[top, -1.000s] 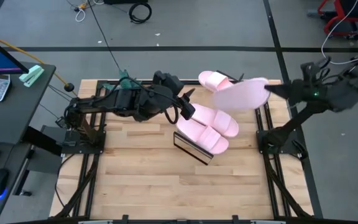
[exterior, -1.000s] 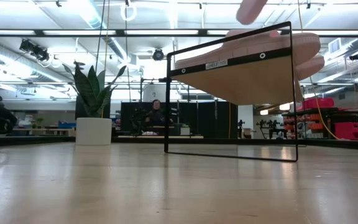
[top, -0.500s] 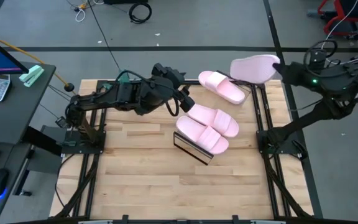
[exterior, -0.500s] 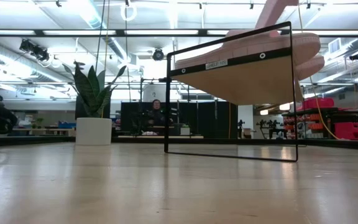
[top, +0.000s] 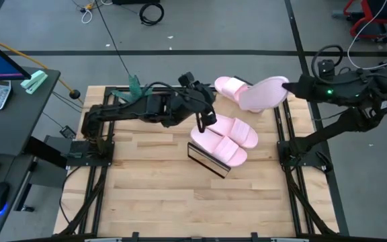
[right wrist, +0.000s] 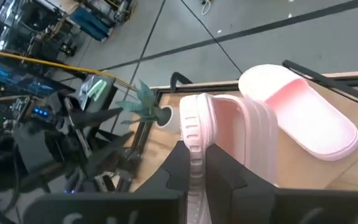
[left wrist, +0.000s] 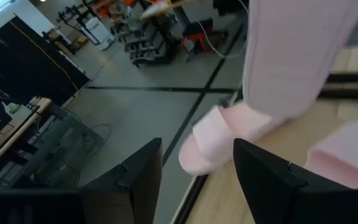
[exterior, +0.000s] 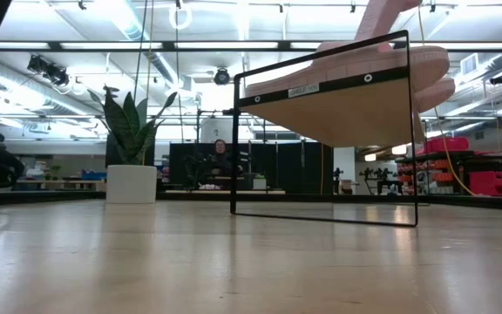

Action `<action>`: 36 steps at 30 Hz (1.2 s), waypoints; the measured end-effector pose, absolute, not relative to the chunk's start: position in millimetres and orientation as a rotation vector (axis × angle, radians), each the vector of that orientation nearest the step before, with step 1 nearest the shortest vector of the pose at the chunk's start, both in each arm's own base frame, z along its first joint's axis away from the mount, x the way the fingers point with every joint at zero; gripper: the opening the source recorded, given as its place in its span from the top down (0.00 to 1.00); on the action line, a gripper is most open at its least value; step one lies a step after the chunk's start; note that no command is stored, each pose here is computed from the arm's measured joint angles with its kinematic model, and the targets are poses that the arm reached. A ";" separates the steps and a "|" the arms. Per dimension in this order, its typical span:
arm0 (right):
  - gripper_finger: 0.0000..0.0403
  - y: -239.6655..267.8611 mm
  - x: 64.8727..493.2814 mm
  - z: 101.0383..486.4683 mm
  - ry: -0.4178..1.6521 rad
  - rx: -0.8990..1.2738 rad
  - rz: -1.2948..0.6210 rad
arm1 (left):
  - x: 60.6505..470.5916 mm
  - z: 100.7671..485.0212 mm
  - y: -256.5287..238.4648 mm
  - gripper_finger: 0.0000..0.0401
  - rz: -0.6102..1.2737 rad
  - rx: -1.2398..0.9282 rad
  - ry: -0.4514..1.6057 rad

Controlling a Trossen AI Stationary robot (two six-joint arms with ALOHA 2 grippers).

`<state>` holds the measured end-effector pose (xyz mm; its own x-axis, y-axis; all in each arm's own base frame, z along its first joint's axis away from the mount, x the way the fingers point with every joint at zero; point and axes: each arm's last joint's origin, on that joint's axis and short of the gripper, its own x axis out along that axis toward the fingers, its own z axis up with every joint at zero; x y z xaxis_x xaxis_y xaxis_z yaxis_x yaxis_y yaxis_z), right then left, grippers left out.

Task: Pick and place slides into the shelf
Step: Put the pink slide on the shelf

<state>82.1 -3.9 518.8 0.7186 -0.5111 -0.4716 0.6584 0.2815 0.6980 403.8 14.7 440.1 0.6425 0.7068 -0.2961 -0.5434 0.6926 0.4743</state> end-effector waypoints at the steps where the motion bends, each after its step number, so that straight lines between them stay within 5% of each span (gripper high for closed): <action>1: 0.93 -4.2 82.1 518.8 0.164 1.025 -0.791 | 404.1 438.6 14.5 0.50 0.727 0.366 0.499; 12: 0.93 -3.6 95.7 528.1 0.081 1.044 -0.736 | 410.3 428.4 35.8 0.49 0.745 0.411 0.564; 25: 0.93 -3.2 95.4 549.5 0.002 0.784 -0.574 | 386.8 457.5 52.0 0.48 0.384 0.174 0.424; 36: 0.93 -4.3 83.8 551.4 0.000 0.771 -0.534 | 372.6 469.8 58.4 0.50 0.398 0.106 0.385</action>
